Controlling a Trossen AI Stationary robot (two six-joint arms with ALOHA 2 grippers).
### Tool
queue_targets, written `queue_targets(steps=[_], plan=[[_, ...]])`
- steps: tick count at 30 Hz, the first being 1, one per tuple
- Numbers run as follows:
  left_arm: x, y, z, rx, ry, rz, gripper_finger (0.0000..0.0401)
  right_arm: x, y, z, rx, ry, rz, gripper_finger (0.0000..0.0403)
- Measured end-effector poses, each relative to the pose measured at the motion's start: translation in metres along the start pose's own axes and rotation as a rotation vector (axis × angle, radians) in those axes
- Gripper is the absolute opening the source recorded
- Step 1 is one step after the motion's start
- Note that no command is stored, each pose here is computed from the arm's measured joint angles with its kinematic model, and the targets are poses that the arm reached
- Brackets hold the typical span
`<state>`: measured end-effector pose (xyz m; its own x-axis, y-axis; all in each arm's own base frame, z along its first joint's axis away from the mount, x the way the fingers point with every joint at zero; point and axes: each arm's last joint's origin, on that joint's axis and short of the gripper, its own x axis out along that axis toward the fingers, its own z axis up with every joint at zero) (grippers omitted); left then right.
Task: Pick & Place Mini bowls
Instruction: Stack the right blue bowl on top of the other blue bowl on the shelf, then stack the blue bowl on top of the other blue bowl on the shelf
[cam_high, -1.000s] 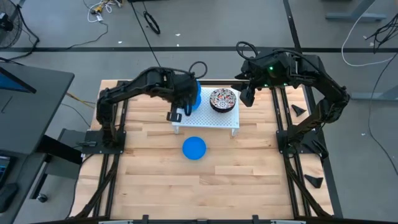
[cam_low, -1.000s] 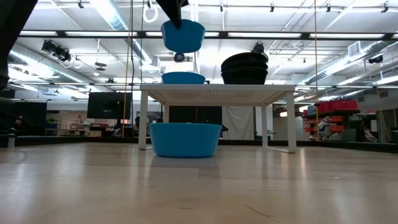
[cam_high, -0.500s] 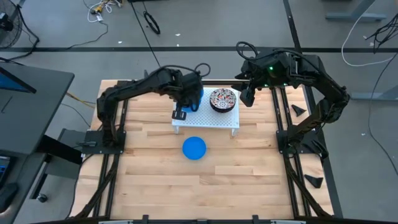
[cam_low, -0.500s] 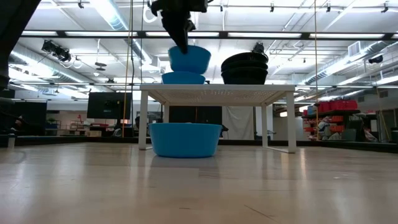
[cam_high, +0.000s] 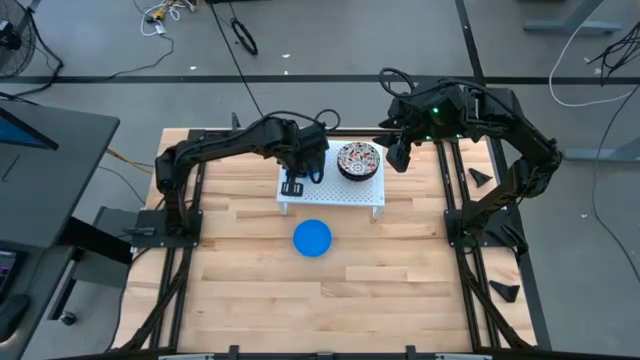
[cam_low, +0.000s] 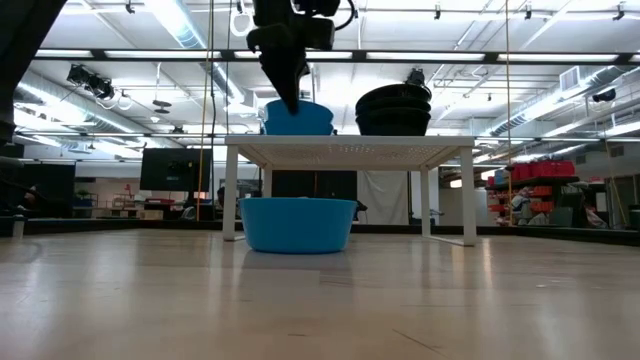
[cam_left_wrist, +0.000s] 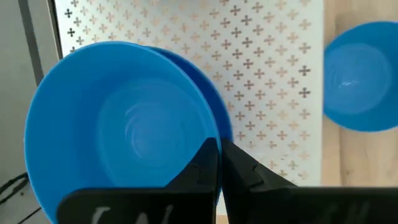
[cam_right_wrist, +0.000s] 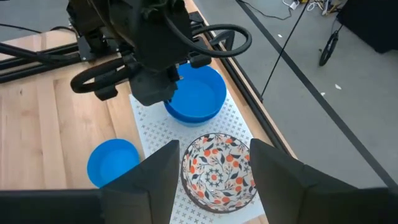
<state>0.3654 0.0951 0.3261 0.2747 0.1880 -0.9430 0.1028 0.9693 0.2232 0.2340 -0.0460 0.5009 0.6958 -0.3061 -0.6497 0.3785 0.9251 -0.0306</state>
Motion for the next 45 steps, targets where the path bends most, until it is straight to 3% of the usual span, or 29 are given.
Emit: queue_targets(steps=[7,14,22,32,40,45], plan=[[-0.001,0.003,-0.004,-0.062,0.004,-0.058,0.0063,0.0,0.0,0.0,0.0,0.0,0.0,0.0196],[-0.011,0.002,-0.006,-0.072,-0.009,-0.034,0.0095,0.0,0.0,0.0,0.003,-0.001,0.0,0.0196],[-0.045,0.0,0.001,-0.079,-0.09,-0.007,0.0094,0.0,0.0,0.001,0.004,-0.008,0.001,0.0196],[-0.077,-0.021,0.005,-0.039,-0.117,-0.035,0.0089,0.0,0.0,0.001,0.029,-0.01,0.002,0.0196],[-0.088,-0.041,0.009,-0.058,-0.139,-0.107,0.0092,0.0,0.0,0.001,0.031,-0.01,0.002,0.0196],[-0.089,-0.053,0.011,-0.103,-0.124,-0.129,0.0118,0.0,0.0,0.001,0.031,-0.01,0.002,0.0196]])
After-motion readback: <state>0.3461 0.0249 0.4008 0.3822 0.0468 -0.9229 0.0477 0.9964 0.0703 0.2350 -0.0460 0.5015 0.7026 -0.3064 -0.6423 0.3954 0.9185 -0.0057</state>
